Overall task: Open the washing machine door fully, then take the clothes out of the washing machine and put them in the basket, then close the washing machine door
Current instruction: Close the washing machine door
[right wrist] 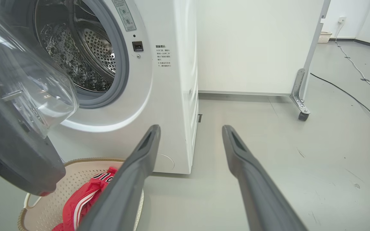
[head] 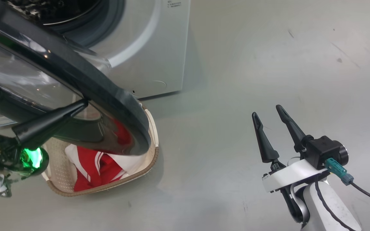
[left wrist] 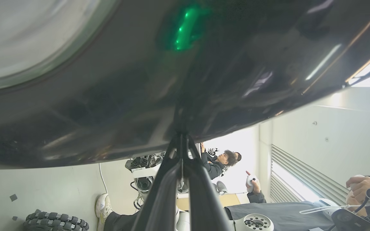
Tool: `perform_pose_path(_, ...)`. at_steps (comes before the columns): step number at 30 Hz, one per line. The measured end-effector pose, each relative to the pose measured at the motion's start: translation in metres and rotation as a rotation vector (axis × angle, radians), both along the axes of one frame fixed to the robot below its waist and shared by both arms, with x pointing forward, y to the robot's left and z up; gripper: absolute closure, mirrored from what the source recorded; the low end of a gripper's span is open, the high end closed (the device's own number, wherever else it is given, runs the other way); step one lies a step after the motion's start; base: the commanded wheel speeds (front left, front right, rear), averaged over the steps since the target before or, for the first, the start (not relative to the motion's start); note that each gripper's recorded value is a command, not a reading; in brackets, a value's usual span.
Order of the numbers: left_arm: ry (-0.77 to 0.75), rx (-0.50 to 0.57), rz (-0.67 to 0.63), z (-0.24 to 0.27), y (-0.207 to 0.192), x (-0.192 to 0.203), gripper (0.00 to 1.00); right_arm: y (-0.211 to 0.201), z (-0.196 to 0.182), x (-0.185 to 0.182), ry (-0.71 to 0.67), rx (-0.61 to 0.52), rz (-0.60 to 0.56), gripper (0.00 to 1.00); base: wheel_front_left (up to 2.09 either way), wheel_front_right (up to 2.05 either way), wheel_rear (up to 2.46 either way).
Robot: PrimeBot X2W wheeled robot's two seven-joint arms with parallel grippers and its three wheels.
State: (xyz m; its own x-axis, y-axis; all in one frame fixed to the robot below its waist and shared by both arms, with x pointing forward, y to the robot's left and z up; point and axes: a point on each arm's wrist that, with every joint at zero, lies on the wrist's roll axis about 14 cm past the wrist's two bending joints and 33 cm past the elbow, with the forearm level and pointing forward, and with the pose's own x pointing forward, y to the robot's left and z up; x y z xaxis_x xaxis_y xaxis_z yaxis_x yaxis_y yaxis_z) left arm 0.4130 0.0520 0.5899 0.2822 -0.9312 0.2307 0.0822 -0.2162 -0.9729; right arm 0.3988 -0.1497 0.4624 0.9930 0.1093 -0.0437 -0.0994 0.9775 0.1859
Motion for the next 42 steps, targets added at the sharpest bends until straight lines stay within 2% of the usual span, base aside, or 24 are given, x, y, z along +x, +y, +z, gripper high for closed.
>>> perform_pose_path(11, 0.024, -0.004, -0.012, -0.009, -0.026, 0.046, 1.0, -0.012, -0.006, 0.008, 0.016, 0.009, -0.041, 0.0, 0.0, 0.0, 0.0)
perform_pose_path(23, 0.059, -0.031, 0.033, -0.017, -0.045, 0.098, 1.0, -0.017, -0.008, 0.015, 0.025, 0.032, -0.057, 0.0, 0.0, 0.0, 0.0)
perform_pose_path(33, 0.084, -0.08, 0.077, -0.013, -0.066, 0.136, 1.0, -0.032, -0.01, 0.013, 0.038, 0.029, -0.112, 0.0, 0.0, 0.0, 0.0)
perform_pose_path(42, 0.12, -0.084, 0.132, -0.018, -0.074, 0.157, 1.0, -0.039, -0.011, 0.013, 0.042, 0.017, -0.141, 0.0, 0.0, 0.0, 0.0)
